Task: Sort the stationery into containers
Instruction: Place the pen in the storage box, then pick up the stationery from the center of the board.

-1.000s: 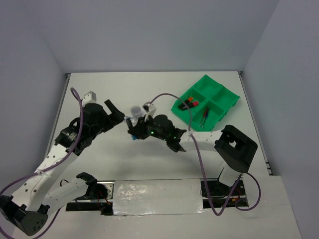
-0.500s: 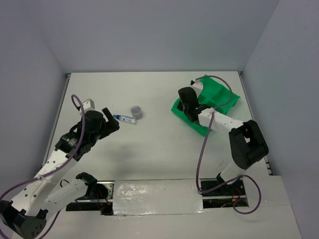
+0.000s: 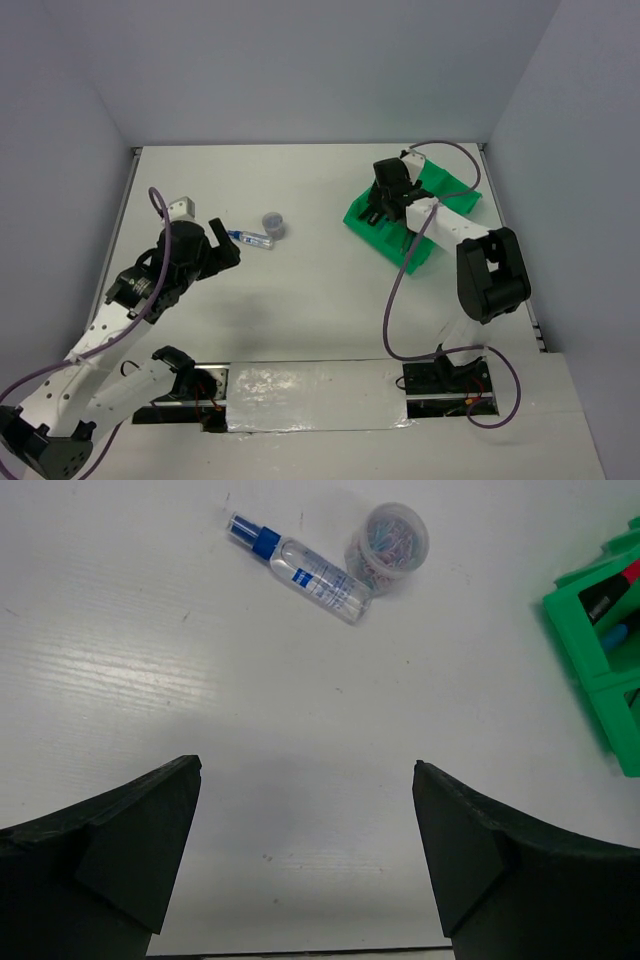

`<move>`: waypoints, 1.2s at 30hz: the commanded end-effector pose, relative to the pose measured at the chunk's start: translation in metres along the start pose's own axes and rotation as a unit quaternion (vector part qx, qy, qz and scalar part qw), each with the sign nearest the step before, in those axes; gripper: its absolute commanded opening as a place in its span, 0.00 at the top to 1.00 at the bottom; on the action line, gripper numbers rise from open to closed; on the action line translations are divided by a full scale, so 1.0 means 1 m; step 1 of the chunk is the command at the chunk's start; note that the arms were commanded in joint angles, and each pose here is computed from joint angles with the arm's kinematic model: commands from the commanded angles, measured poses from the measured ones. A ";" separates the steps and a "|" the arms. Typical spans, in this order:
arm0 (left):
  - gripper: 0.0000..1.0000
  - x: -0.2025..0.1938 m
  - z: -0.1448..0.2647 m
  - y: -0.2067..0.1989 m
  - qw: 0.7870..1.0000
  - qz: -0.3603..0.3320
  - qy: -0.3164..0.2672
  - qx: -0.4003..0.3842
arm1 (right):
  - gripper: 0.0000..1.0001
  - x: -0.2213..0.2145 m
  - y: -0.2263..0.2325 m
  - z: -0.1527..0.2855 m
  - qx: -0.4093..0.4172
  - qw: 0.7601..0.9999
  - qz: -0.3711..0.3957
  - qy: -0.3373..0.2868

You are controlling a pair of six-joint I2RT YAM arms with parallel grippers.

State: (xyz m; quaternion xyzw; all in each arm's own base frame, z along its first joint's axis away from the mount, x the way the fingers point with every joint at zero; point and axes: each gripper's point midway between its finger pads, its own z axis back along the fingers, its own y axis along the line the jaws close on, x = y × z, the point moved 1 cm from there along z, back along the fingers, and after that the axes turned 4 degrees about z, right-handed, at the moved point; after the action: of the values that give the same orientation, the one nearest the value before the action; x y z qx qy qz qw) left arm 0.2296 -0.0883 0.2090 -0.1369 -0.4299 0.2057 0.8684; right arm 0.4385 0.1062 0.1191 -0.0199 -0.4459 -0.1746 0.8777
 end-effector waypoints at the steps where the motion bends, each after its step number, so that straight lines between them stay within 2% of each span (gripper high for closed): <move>1: 0.01 0.019 0.017 -0.013 0.999 -0.025 -0.017 -0.028 | 0.15 0.028 0.014 0.008 0.022 0.999 0.005 -0.025; 2: 0.01 0.020 0.019 -0.014 0.999 -0.029 -0.016 -0.030 | 0.01 0.030 0.015 0.010 0.028 0.999 0.006 -0.025; 4: 0.01 0.023 0.028 -0.011 0.999 -0.035 -0.013 -0.026 | 0.00 0.038 0.024 0.023 0.061 0.997 0.004 -0.040; 5: 0.01 0.026 0.033 -0.008 0.999 -0.041 -0.018 -0.021 | 0.00 0.032 0.047 0.036 0.122 0.991 0.036 -0.040; 6: 0.01 0.032 0.041 -0.007 0.998 -0.043 -0.027 -0.023 | 0.00 0.035 0.064 0.049 0.170 0.982 0.047 -0.068; 8: 0.01 0.032 0.049 0.007 0.997 -0.068 -0.027 0.002 | 0.00 0.030 0.099 0.069 0.241 0.961 0.109 -0.083; 9: 0.01 0.036 0.053 0.014 0.996 -0.078 -0.038 0.018 | 0.00 0.009 0.127 0.085 0.295 0.943 0.142 -0.058; 12: 0.01 0.034 0.062 0.040 0.990 -0.124 -0.036 0.064 | 0.00 -0.024 0.186 0.093 0.337 0.914 0.223 -0.028; 14: 0.01 0.032 0.065 0.038 0.989 -0.130 -0.046 0.044 | 0.00 -0.039 0.207 0.094 0.342 0.904 0.256 -0.024; 15: 0.01 0.029 0.072 0.018 0.990 -0.128 -0.051 -0.030 | 0.00 -0.054 0.228 0.097 0.360 0.893 0.270 -0.014; 16: 0.01 0.028 0.076 0.012 0.986 -0.144 -0.055 -0.060 | 0.00 -0.059 0.237 0.099 0.370 0.887 0.277 -0.010; 18: 0.01 0.029 0.085 0.011 0.984 -0.138 -0.071 -0.083 | 0.00 -0.072 0.259 0.095 0.378 0.876 0.299 0.002; 19: 0.01 0.033 0.087 0.016 0.986 -0.128 -0.081 -0.069 | 0.00 -0.076 0.267 0.096 0.372 0.874 0.313 -0.005; 24: 0.01 0.032 0.087 0.015 0.986 -0.130 -0.080 -0.070 | 0.00 -0.094 0.295 0.079 0.346 0.873 0.343 -0.003; 29: 0.01 0.032 0.088 0.015 0.986 -0.129 -0.080 -0.072 | 0.00 -0.103 0.296 0.055 0.293 0.890 0.350 -0.001; 33: 0.01 0.033 0.092 0.014 0.985 -0.127 -0.087 -0.079 | 0.01 -0.122 0.295 0.044 0.289 0.885 0.364 0.014; 36: 0.01 0.032 0.093 0.014 0.985 -0.128 -0.087 -0.082 | 0.13 -0.128 0.293 0.040 0.290 0.884 0.366 0.019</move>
State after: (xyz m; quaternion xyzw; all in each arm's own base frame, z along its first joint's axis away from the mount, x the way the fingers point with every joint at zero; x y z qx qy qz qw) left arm 0.1672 -0.0538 0.2693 -0.1260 -0.5123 0.0780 0.8459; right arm 0.4283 0.4207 0.0699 0.0826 -0.4082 0.2943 0.8602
